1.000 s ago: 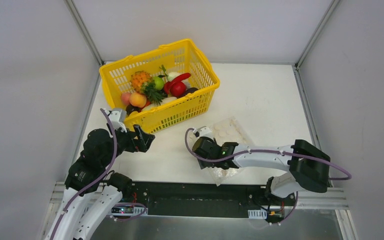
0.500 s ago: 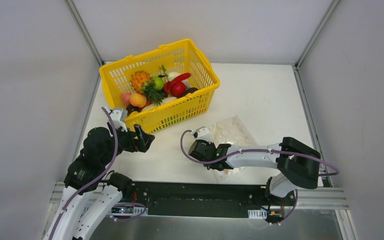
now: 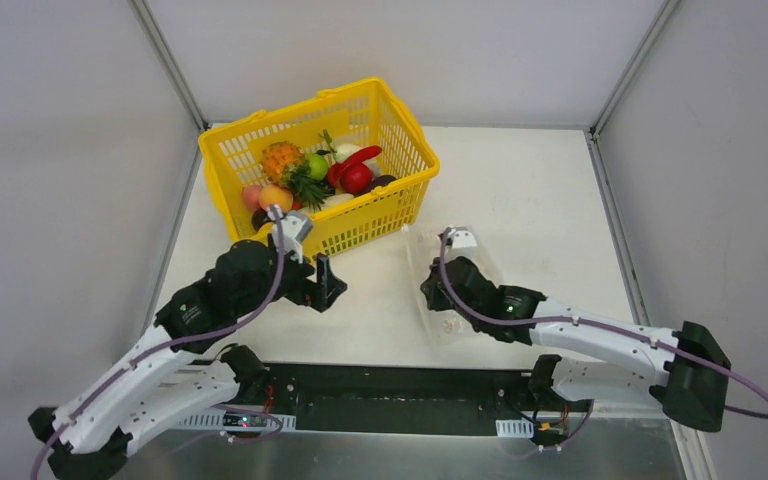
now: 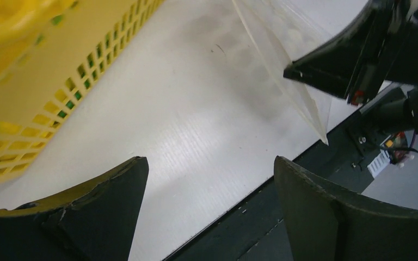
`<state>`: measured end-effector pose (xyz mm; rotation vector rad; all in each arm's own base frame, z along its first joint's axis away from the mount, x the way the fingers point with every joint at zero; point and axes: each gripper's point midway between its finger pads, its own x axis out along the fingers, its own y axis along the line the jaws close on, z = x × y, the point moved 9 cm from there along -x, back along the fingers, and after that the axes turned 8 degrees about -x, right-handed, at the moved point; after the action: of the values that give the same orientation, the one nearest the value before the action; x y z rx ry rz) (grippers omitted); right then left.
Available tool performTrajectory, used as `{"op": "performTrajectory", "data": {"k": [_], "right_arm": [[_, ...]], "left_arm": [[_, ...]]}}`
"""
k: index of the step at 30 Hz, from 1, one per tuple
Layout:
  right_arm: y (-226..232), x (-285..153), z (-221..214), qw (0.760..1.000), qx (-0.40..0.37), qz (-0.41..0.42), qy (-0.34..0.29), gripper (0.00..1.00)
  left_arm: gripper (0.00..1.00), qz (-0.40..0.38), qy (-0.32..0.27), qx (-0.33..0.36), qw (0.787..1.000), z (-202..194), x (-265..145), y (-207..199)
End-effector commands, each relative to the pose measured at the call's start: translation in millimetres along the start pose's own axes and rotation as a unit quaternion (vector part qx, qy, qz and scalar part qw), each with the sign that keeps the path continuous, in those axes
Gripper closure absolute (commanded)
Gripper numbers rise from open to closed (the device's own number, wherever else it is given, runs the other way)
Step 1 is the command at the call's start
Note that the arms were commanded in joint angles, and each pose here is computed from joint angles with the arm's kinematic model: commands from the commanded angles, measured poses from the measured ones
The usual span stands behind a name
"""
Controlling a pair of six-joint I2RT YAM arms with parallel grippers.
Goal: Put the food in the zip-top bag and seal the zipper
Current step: Pick up the zipper food storage bag at the center of the board, then open the zipper of the food storage bag at the center of the board.
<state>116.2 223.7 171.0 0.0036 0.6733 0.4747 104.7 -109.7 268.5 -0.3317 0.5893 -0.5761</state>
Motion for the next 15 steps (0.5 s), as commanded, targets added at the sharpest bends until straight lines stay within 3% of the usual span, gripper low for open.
{"op": "performTrajectory", "data": {"k": [1, 10, 15], "right_arm": [[-14.4, -9.2, 11.4, 0.993, 0.109, 0.045, -0.016, 1.0], [-31.6, -29.8, 26.4, 0.971, 0.218, 0.082, -0.051, 1.0], [-37.2, -36.7, 29.2, 0.968, 0.229, 0.081, -0.07, 1.0]], "left_arm": [[0.13, -0.002, -0.039, 0.039, 0.998, 18.9, 22.9, -35.6], [0.13, -0.064, 0.001, 0.009, 0.998, -4.0, 104.3, -116.2], [0.2, -0.067, 0.006, -0.03, 0.997, -12.3, 131.6, -129.5]]}}
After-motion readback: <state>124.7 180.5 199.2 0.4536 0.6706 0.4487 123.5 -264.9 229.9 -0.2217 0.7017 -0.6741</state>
